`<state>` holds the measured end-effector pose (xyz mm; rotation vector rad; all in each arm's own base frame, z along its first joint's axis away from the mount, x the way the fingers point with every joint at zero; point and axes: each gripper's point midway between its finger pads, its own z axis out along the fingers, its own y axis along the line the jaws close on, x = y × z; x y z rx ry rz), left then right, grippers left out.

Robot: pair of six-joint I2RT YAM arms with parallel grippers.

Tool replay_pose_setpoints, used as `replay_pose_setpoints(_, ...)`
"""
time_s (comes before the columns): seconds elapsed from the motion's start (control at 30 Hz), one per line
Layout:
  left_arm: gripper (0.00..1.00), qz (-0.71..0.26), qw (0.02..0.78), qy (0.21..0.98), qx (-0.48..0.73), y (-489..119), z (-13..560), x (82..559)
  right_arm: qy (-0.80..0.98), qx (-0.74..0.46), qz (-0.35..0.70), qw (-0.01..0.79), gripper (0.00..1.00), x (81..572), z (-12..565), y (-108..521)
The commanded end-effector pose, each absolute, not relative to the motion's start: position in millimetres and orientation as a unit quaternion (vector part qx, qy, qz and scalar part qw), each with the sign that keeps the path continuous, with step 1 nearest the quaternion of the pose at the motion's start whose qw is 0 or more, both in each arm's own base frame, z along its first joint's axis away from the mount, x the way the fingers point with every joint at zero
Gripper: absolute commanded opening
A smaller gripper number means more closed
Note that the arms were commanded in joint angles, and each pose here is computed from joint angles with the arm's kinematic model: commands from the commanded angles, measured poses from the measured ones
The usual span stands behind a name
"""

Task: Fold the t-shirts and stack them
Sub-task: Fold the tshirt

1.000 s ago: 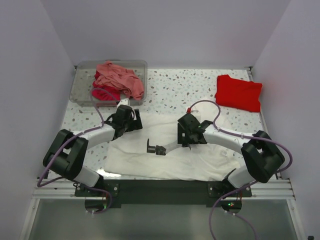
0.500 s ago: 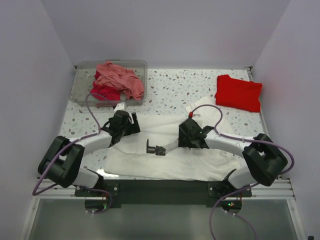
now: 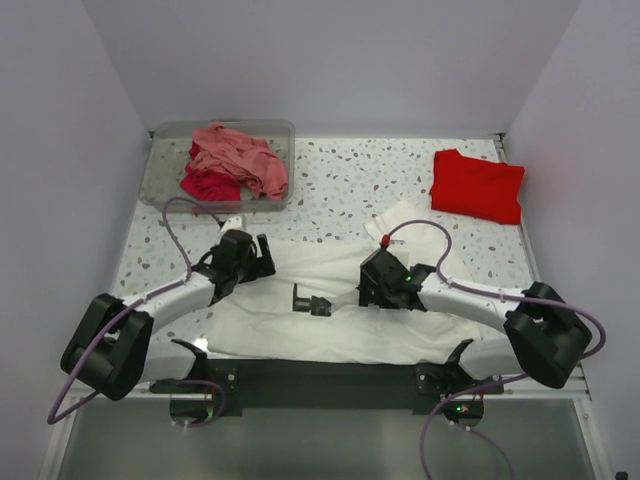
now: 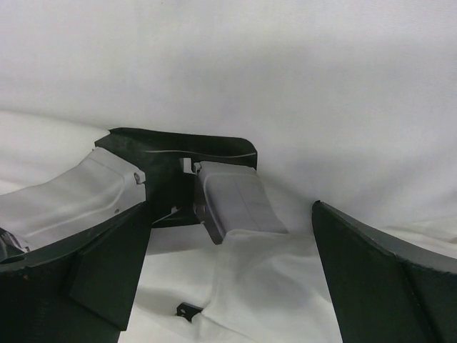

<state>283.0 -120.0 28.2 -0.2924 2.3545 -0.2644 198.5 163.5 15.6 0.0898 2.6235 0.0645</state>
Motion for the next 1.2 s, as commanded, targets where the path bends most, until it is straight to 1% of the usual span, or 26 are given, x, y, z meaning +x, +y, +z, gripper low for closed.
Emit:
replay_pose_setpoints(0.0, 1.00, -0.077, 0.374, 0.917, -0.114, -114.3, 46.7, 289.6, 0.982, 0.041, -0.011, 0.183, 0.98, 163.5, 7.5, 145.1)
replay_pose_setpoints(0.07, 1.00, -0.065, 0.405, 0.904, -0.118, -113.4, 74.2, 312.2, 0.981, 0.035, -0.020, 0.188, 0.99, 166.8, 15.8, 143.8)
replay_pose_setpoints(0.1, 1.00, -0.038, 0.412, 0.902, -0.121, -103.9, 77.9, 319.4, 0.980, 0.035, -0.011, 0.197, 0.99, 172.1, 24.9, 148.8)
replay_pose_setpoints(0.17, 1.00, -0.030, 0.435, 0.890, -0.130, -100.2, 97.7, 340.2, 0.978, 0.034, -0.006, 0.204, 0.99, 174.4, 33.1, 150.4)
replay_pose_setpoints(0.27, 1.00, -0.013, 0.444, 0.885, -0.140, -91.4, 104.0, 367.2, 0.976, 0.036, 0.002, 0.217, 0.99, 177.5, 46.9, 151.2)
replay_pose_setpoints(0.3, 1.00, 0.000, 0.439, 0.888, -0.139, -88.6, 96.8, 373.8, 0.974, 0.038, 0.006, 0.224, 0.99, 180.2, 52.8, 152.3)
replay_pose_setpoints(0.37, 0.96, 0.007, 0.447, 0.884, -0.137, -89.9, 100.3, 387.6, 0.972, 0.039, 0.011, 0.232, 0.99, 179.6, 60.5, 150.7)
replay_pose_setpoints(0.4, 0.94, 0.019, 0.436, 0.889, -0.135, -87.5, 89.4, 390.7, 0.971, 0.039, 0.016, 0.237, 0.99, 180.7, 64.4, 151.3)
replay_pose_setpoints(0.43, 0.88, 0.024, 0.434, 0.890, -0.136, -86.3, 87.5, 394.5, 0.969, 0.041, 0.021, 0.243, 0.99, 181.0, 68.9, 151.3)
replay_pose_setpoints(0.47, 0.85, 0.032, 0.430, 0.892, -0.139, -83.3, 82.9, 399.2, 0.968, 0.041, 0.023, 0.245, 0.98, 180.6, 70.9, 150.8)
replay_pose_setpoints(0.57, 0.79, 0.045, 0.422, 0.893, -0.148, -75.3, 75.7, 401.6, 0.966, 0.046, 0.036, 0.252, 0.99, 178.8, 77.5, 150.3)
replay_pose_setpoints(0.77, 0.75, 0.058, 0.402, 0.897, -0.172, -58.3, 59.8, 398.9, 0.962, 0.050, 0.037, 0.267, 0.99, 177.1, 86.3, 142.6)
replay_pose_setpoints(0.93, 0.67, 0.057, 0.389, 0.904, -0.169, -58.1, 46.4, 396.2, 0.963, 0.049, 0.037, 0.261, 0.99, 175.9, 82.2, 143.1)
replay_pose_setpoints(1.07, 0.63, 0.066, 0.380, 0.907, -0.170, -54.7, 38.3, 391.8, 0.964, 0.051, 0.046, 0.259, 0.99, 174.9, 79.3, 146.8)
replay_pose_setpoints(1.1, 0.59, 0.066, 0.379, 0.907, -0.170, -54.4, 37.3, 390.8, 0.964, 0.051, 0.046, 0.258, 0.99, 174.6, 78.8, 146.5)
replay_pose_setpoints(1.17, 0.56, 0.063, 0.379, 0.907, -0.172, -54.0, 35.6, 389.6, 0.964, 0.053, 0.045, 0.257, 0.99, 173.9, 77.8, 145.3)
